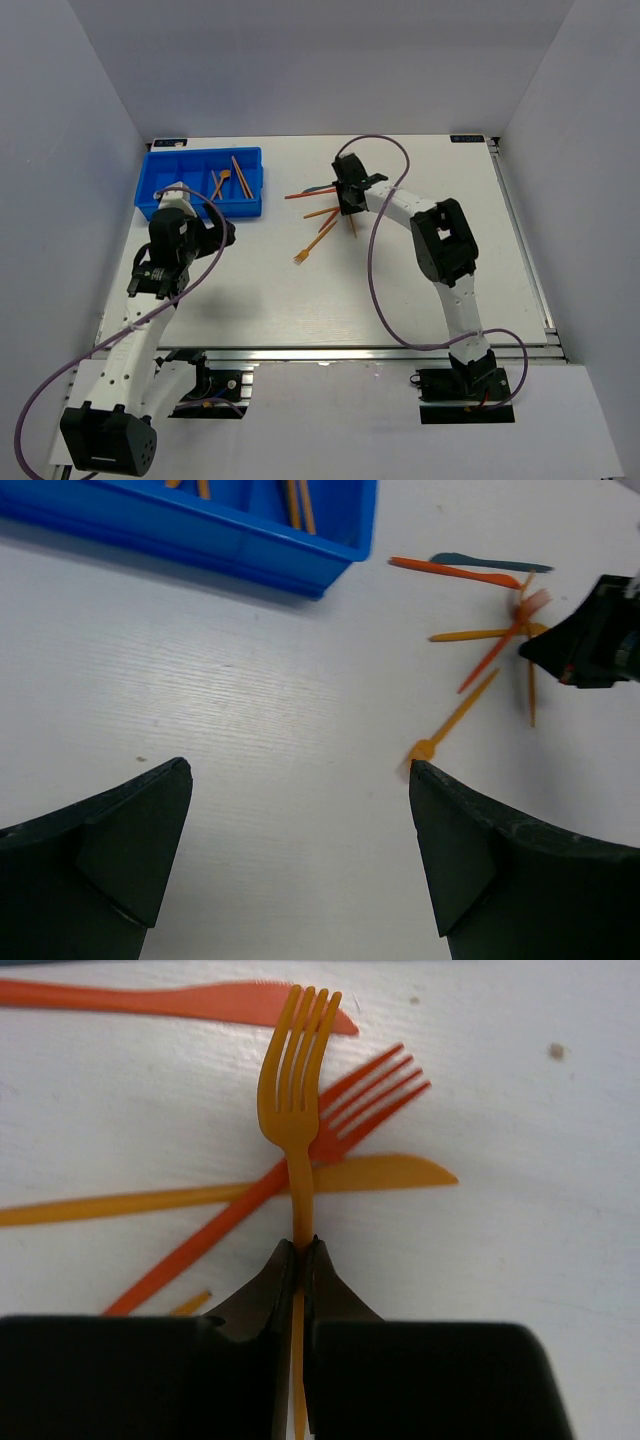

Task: Sort the eating utensils into containers

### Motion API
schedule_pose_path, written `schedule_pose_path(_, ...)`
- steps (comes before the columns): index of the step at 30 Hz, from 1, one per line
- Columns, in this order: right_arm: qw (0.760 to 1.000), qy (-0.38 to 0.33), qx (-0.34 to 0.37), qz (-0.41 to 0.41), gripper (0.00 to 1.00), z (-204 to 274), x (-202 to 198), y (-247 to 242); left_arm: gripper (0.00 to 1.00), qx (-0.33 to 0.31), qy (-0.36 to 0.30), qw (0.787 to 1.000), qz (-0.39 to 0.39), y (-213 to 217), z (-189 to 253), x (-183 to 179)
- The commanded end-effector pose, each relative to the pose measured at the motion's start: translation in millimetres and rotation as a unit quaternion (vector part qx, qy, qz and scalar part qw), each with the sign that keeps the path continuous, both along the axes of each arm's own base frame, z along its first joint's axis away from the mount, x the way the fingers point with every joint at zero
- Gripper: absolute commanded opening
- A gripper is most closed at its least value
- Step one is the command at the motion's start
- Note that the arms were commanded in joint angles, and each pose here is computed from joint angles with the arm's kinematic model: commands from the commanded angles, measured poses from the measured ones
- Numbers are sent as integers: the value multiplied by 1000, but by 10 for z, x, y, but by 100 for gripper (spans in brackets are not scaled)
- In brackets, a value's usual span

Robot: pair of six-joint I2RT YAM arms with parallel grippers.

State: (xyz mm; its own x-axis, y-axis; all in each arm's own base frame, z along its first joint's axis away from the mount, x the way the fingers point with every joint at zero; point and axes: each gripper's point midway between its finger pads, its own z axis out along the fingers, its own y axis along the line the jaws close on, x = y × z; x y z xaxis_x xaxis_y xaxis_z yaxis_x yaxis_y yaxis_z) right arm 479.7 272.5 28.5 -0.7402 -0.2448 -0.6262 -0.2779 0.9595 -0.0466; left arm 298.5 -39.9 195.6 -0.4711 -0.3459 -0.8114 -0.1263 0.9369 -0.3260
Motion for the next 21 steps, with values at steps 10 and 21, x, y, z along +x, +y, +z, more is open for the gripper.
schedule_pose_path(10,955,-36,250,157,0,1449,-1120,540,98,-251,-128,940,-190,-1439,967,392)
schedule_pose_path(21,921,-96,290,241,0,2202,-1816,953,94,-273,-90,941,-180,-1956,808,562)
